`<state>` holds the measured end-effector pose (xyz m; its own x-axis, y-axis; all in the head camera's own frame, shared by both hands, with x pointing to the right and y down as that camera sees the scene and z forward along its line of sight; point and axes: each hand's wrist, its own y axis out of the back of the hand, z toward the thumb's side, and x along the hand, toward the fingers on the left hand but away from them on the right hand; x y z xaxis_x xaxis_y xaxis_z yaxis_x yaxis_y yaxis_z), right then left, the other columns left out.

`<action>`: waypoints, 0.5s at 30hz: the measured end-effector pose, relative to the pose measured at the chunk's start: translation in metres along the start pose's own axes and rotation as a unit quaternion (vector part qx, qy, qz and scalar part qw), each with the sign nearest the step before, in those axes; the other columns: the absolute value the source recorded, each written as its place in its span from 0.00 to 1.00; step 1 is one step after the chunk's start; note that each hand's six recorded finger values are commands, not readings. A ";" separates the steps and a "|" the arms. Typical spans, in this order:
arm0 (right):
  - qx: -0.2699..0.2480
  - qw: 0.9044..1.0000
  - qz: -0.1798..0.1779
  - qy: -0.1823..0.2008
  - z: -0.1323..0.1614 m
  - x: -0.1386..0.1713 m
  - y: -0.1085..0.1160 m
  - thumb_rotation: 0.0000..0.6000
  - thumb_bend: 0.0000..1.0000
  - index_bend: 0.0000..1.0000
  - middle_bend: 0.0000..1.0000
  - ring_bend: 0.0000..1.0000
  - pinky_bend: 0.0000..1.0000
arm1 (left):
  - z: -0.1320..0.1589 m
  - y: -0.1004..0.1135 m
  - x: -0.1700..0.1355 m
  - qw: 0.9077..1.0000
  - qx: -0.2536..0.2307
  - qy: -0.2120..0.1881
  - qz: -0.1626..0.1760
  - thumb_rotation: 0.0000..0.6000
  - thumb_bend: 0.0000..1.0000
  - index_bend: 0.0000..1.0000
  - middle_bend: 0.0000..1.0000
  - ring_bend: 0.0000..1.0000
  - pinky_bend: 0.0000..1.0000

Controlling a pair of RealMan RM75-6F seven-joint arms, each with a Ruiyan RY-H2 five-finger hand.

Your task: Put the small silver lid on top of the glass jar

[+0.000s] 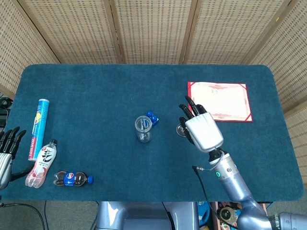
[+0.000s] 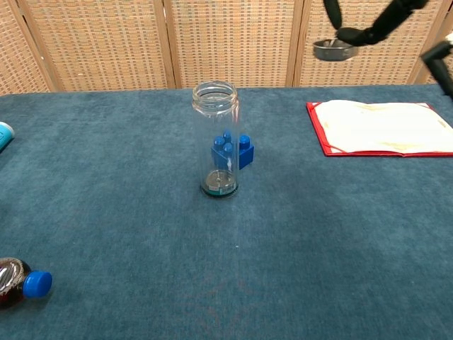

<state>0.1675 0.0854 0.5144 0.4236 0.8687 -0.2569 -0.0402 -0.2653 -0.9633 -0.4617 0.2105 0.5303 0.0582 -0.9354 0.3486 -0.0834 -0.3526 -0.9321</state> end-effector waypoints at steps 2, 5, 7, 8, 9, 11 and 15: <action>0.001 1.000 0.002 0.004 0.007 -0.006 0.000 1.00 0.59 0.63 0.31 0.10 0.36 | -0.001 0.002 0.001 1.000 -0.002 0.001 0.000 1.00 0.20 0.00 0.00 0.00 0.00; 0.000 1.000 0.006 0.008 0.016 -0.013 -0.001 1.00 0.59 0.63 0.31 0.10 0.36 | -0.002 0.003 0.005 1.000 -0.006 0.002 -0.001 1.00 0.20 0.00 0.00 0.00 0.00; -0.002 1.000 0.009 0.010 0.023 -0.019 -0.002 1.00 0.59 0.63 0.31 0.10 0.36 | -0.001 0.003 0.006 1.000 -0.007 0.000 -0.002 1.00 0.20 0.00 0.00 0.00 0.00; -0.002 1.000 0.010 0.011 0.026 -0.022 -0.002 1.00 0.59 0.63 0.31 0.10 0.36 | -0.001 0.003 0.007 1.000 -0.008 -0.001 -0.002 1.00 0.20 0.00 0.00 0.00 0.00; -0.001 1.000 0.010 0.012 0.029 -0.026 -0.003 1.00 0.59 0.63 0.31 0.10 0.36 | -0.001 0.003 0.008 1.000 -0.008 -0.001 -0.002 1.00 0.20 0.00 0.00 0.00 0.00; 0.000 1.000 0.011 0.011 0.032 -0.030 -0.003 1.00 0.59 0.63 0.31 0.10 0.36 | -0.001 0.003 0.010 1.000 -0.009 -0.002 -0.002 1.00 0.20 0.00 0.00 0.00 0.00; -0.004 1.000 0.014 0.011 0.041 -0.044 -0.006 1.00 0.59 0.63 0.31 0.10 0.36 | 0.002 0.007 0.015 1.000 -0.017 -0.007 0.005 1.00 0.20 0.00 0.00 0.00 0.00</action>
<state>0.1118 0.0662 0.5281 0.4426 0.8514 -0.2815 -0.0458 -0.2920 -0.9553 -0.4597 0.1946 0.5290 0.0719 -0.9386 0.3374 -0.1171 -0.3439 -0.9317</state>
